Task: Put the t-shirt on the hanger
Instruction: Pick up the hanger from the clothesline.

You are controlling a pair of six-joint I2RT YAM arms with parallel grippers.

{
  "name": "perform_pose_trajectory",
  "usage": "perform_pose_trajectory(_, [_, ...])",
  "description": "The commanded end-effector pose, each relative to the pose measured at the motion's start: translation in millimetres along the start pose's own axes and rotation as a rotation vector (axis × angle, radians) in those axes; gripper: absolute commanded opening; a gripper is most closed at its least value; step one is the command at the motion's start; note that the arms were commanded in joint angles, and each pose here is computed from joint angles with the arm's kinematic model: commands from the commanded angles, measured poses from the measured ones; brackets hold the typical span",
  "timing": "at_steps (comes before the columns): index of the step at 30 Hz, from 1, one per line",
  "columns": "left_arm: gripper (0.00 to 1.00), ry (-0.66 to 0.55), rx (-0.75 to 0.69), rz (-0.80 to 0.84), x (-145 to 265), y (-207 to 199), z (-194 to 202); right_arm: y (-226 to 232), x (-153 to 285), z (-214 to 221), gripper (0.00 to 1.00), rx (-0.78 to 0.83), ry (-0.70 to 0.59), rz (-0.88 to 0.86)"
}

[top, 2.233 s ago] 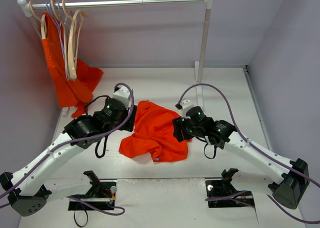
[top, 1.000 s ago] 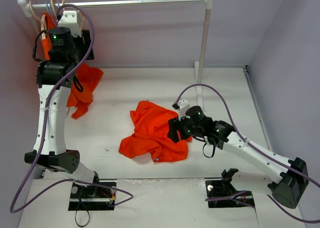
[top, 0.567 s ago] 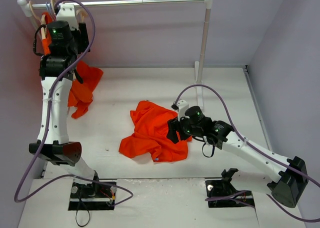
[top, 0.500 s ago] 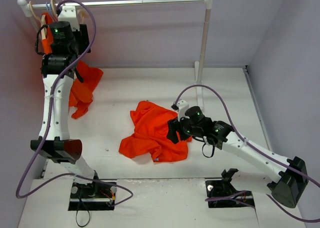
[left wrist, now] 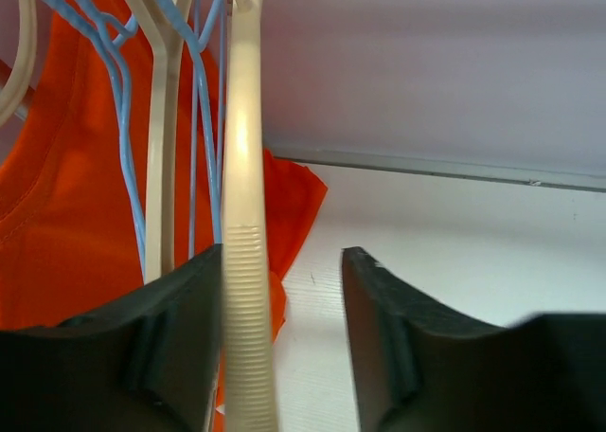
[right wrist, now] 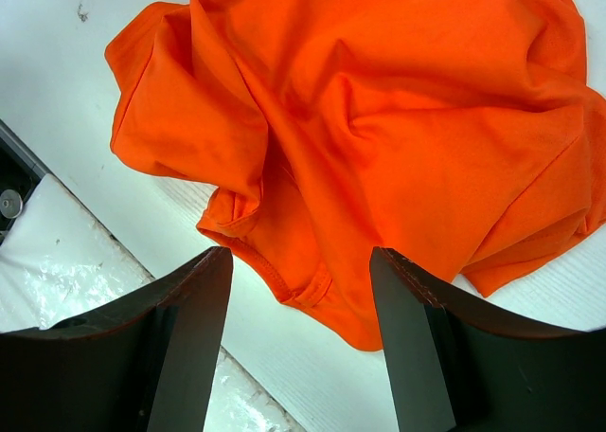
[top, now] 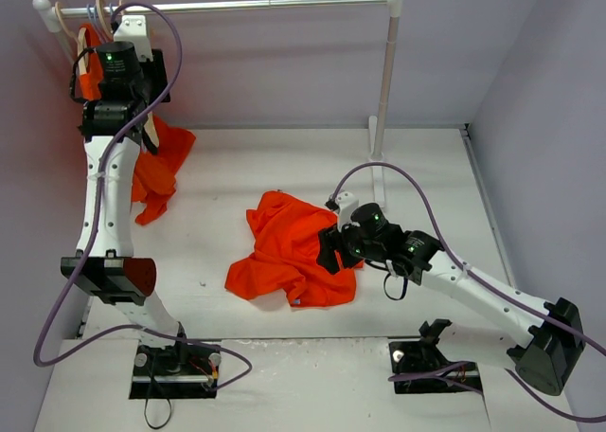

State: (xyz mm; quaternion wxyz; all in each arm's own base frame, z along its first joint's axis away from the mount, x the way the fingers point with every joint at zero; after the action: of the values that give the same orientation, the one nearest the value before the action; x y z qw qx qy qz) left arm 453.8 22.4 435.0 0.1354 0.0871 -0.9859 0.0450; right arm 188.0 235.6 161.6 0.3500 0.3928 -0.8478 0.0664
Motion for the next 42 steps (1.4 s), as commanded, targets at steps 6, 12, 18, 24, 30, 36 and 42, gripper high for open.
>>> perform_pose_trajectory(6, [0.28, -0.106, 0.040, 0.032, 12.4, -3.8, -31.4, 2.7, 4.7, -10.9, 0.61, 0.014, -0.054, -0.008])
perform_pose_trajectory(12, [0.27, -0.092, 0.048, 0.007, 4.6, -1.4, -26.8, 3.1, 5.3, -12.0, 0.61, 0.016, -0.055, -0.007])
perform_pose_trajectory(18, [0.37, -0.084, 0.058, -0.015, -1.1, 0.9, -23.9, 2.3, 3.4, -11.9, 0.62, 0.013, -0.051, -0.004])
perform_pose_trajectory(24, [0.30, -0.095, 0.060, -0.015, -1.3, 0.6, -27.8, 2.1, 1.5, -11.6, 0.62, 0.010, -0.048, -0.004])
perform_pose_trajectory(30, [0.09, -0.161, 0.055, -0.035, 15.6, 6.3, -46.9, 2.7, -0.6, -12.3, 0.62, 0.006, -0.048, -0.007])
perform_pose_trajectory(36, [0.00, -0.233, 0.059, -0.004, 37.4, 4.4, -67.4, 4.2, -2.8, -12.9, 0.62, 0.005, -0.045, -0.016])
perform_pose_trajectory(42, [0.00, -0.301, 0.065, 0.101, 54.3, -10.2, -87.1, 2.9, -2.0, -14.3, 0.62, 0.004, -0.051, -0.008])
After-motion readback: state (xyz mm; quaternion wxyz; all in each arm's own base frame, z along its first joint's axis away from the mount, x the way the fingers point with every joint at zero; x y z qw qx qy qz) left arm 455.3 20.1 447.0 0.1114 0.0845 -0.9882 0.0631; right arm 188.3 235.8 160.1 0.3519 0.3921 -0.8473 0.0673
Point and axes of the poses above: each gripper's point midway between its finger pads, its own x axis back along the fingers, its own y axis along the line the jaws close on, z = x × y, the point moved 2 cm from there along x, back along the fingers, and after that the axes turned 8 degrees about x, right-handed, at the moved point
